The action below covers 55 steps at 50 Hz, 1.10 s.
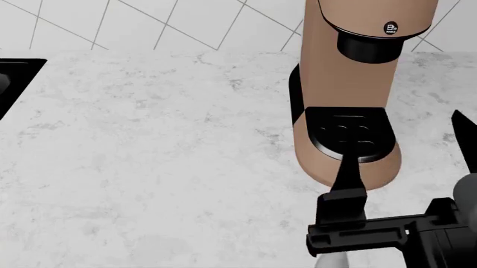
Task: Place the eggs and milk next to the bowl.
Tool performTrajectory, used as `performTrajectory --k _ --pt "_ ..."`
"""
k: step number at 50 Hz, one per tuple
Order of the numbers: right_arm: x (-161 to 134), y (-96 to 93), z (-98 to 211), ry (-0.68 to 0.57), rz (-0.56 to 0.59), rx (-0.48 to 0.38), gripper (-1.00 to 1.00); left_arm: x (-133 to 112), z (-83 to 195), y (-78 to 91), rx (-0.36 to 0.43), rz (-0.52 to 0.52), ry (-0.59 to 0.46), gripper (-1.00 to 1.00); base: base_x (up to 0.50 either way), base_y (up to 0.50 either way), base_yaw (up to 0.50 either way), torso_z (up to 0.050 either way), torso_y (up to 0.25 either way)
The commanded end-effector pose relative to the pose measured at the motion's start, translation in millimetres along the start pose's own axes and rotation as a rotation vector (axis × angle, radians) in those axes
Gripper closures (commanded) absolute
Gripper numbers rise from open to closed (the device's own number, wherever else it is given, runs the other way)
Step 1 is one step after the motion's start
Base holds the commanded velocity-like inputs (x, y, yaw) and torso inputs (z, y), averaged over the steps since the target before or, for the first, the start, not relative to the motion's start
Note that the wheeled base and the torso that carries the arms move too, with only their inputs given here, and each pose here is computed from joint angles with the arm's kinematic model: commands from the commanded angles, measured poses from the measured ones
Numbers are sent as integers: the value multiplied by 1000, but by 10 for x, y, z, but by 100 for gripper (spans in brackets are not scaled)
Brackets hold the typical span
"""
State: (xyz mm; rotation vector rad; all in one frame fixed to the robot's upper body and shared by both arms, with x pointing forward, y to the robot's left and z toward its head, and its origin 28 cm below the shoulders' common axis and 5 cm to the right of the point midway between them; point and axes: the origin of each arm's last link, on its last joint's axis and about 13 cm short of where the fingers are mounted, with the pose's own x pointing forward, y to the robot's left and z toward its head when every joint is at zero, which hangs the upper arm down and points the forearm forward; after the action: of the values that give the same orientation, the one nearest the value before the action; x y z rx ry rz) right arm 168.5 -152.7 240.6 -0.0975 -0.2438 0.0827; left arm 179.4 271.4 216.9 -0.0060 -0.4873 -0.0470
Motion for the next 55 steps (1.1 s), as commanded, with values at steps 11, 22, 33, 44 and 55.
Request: performTrajectory --k 11,22,33,44,55 --pt "-35 95 -192 77 78 23 -100 -19 -86 18 -15 21 21 -100 0 0 0 0 0" --pt "-20 155 -343 107 93 52 -100 -21 -94 23 -13 19 21 -100 0 0 0 0 0" --pt "-19 204 -468 131 112 72 -100 -13 -90 22 -10 18 20 -100 0 0 0 0 0" --pt "-58 211 -560 146 109 85 -100 9 -89 4 -8 9 21 -100 0 0 0 0 0" --pt "-157 186 -616 154 94 93 -100 14 -127 -9 -8 3 27 -100 0 0 0 0 0"
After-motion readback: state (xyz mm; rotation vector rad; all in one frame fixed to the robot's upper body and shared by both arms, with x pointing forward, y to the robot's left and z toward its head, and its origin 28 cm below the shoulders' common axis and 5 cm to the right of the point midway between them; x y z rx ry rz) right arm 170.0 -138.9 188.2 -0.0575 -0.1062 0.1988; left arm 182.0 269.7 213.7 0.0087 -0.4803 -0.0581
